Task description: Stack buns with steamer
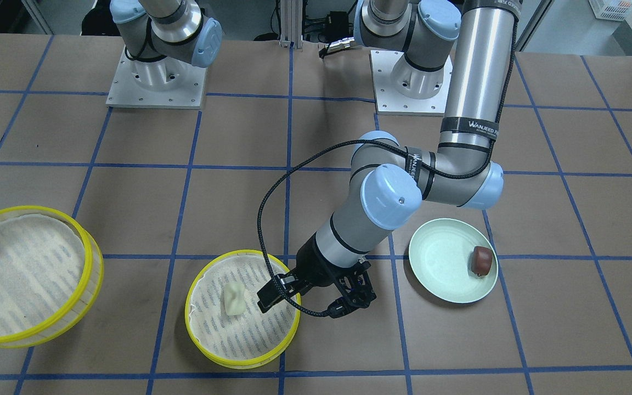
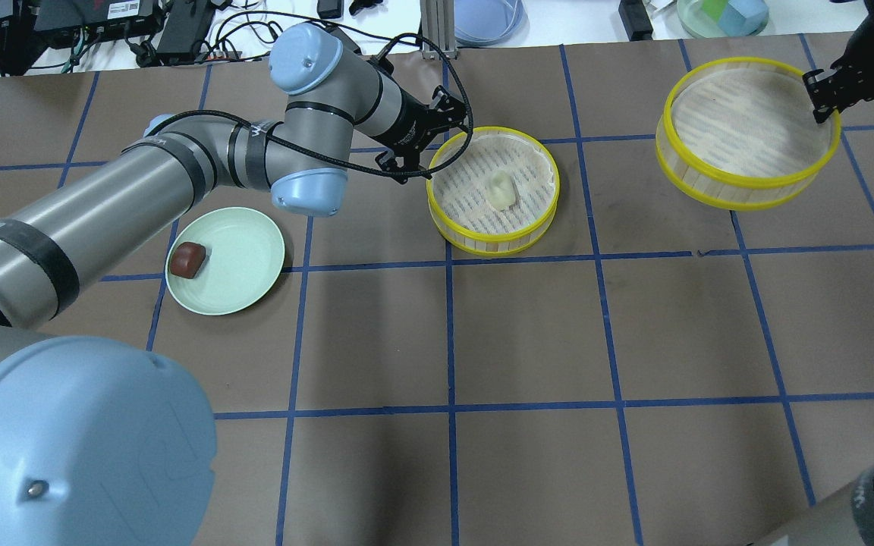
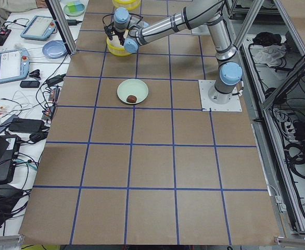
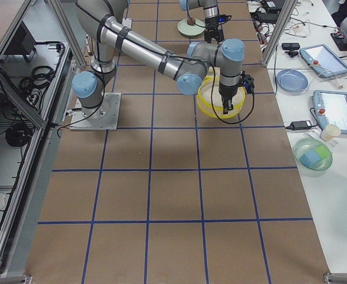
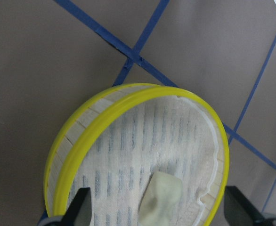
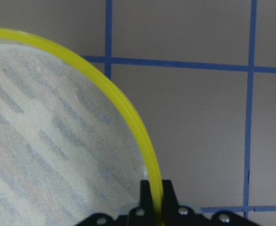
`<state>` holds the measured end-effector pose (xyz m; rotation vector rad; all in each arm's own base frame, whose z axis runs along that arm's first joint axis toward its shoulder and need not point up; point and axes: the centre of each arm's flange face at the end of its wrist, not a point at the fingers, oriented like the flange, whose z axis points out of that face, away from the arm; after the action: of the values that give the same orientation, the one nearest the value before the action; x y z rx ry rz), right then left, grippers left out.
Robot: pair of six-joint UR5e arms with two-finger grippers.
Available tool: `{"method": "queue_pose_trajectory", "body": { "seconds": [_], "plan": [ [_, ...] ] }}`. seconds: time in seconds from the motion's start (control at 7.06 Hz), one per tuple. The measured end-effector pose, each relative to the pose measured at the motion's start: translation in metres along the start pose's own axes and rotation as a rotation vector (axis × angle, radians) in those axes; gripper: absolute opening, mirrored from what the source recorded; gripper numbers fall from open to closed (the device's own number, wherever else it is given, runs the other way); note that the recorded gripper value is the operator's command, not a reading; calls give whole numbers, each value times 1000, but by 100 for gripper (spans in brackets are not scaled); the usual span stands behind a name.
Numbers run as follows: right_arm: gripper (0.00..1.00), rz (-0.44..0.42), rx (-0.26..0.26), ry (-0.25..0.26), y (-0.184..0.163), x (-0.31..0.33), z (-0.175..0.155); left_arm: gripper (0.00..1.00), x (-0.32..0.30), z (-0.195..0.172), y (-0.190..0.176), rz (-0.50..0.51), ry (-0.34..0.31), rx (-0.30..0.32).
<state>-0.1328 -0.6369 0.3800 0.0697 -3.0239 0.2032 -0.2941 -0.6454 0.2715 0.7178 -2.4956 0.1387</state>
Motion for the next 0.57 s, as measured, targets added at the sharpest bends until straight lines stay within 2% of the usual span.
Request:
{"method": "queue_pose_trajectory", "body": {
  "seconds": [0.14, 0.28, 0.42, 0.57],
  "plan": [
    [0, 15, 13, 1, 0, -19, -12, 100, -8, -23, -19, 19, -40, 33],
    [0, 31, 24, -1, -4, -52, -22, 100, -26, -59, -48, 81, -91, 59],
    [0, 61, 36, -7, -8, -96, -32, 100, -55, -104, -79, 172, -163, 80],
    [0, 96, 47, -20, -9, -148, -42, 100, -91, -148, -106, 276, -282, 91]
  ]
}}
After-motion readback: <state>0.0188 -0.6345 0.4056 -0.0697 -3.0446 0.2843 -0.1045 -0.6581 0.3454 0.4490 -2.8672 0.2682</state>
